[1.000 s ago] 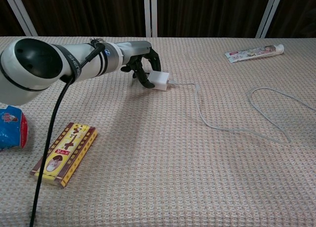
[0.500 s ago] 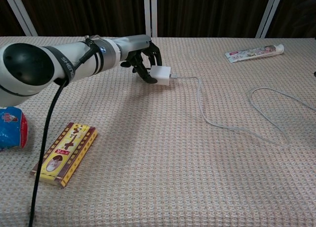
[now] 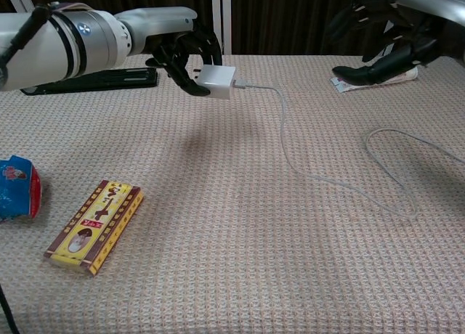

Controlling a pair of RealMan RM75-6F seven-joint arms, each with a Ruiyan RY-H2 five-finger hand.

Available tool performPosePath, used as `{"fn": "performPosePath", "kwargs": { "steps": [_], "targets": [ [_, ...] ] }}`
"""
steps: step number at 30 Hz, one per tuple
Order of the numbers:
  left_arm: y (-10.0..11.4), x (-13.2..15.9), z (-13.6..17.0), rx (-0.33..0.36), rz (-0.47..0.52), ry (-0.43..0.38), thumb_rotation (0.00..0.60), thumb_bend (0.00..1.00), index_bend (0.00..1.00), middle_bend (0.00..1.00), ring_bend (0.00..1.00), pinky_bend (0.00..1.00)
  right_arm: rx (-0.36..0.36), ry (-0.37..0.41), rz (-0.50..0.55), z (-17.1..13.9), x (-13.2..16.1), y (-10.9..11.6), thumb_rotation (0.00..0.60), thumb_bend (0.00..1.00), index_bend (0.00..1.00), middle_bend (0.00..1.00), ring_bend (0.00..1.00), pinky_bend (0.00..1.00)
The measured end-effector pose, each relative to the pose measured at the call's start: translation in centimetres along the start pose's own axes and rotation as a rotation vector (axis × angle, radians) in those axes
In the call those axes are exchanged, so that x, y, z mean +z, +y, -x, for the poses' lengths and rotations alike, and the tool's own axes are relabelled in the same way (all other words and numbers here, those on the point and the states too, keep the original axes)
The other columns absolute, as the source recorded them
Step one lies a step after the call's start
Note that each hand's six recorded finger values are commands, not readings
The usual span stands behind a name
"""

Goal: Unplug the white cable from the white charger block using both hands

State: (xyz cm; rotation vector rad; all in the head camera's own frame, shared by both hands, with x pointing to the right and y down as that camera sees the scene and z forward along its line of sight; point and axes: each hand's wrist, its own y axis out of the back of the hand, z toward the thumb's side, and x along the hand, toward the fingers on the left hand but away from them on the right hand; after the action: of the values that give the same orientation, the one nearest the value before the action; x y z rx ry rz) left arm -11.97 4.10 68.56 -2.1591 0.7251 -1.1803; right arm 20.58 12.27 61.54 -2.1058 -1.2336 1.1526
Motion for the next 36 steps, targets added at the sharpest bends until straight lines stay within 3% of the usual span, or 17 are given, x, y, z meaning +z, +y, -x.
{"fn": "performPosePath", "kwargs": {
  "steps": [7,10,21,36],
  "targets": [
    [0.3,0.8,0.3,-0.019,0.027,-0.009,0.600,0.29,0.57,0.52,0.73,0.91,0.011,-0.029,-0.067,4.0,4.3,-3.1,0.600,0.32,0.43,0.32,0.10,0.33],
    [0.3,1.1,0.2,-0.021,0.024,-0.013,0.600,0.29,0.57,0.52,0.73,0.91,0.023,-0.053,-0.076,5.1,4.9,-3.8,0.600,0.32,0.44,0.32,0.10,0.33],
    [0.8,1.6,0.0,-0.017,0.025,-0.008,0.600,0.29,0.57,0.51,0.73,0.91,0.036,-0.119,-0.137,7.6,4.8,-5.6,0.600,0.35,0.50,0.32,0.10,0.33],
    [1.0,2.7,-0.2,-0.012,0.029,-0.016,0.600,0.29,0.57,0.51,0.73,0.91,0.045,-0.126,-0.101,8.3,4.9,-6.7,0.600,0.36,0.55,0.32,0.10,0.33]
  ]
}}
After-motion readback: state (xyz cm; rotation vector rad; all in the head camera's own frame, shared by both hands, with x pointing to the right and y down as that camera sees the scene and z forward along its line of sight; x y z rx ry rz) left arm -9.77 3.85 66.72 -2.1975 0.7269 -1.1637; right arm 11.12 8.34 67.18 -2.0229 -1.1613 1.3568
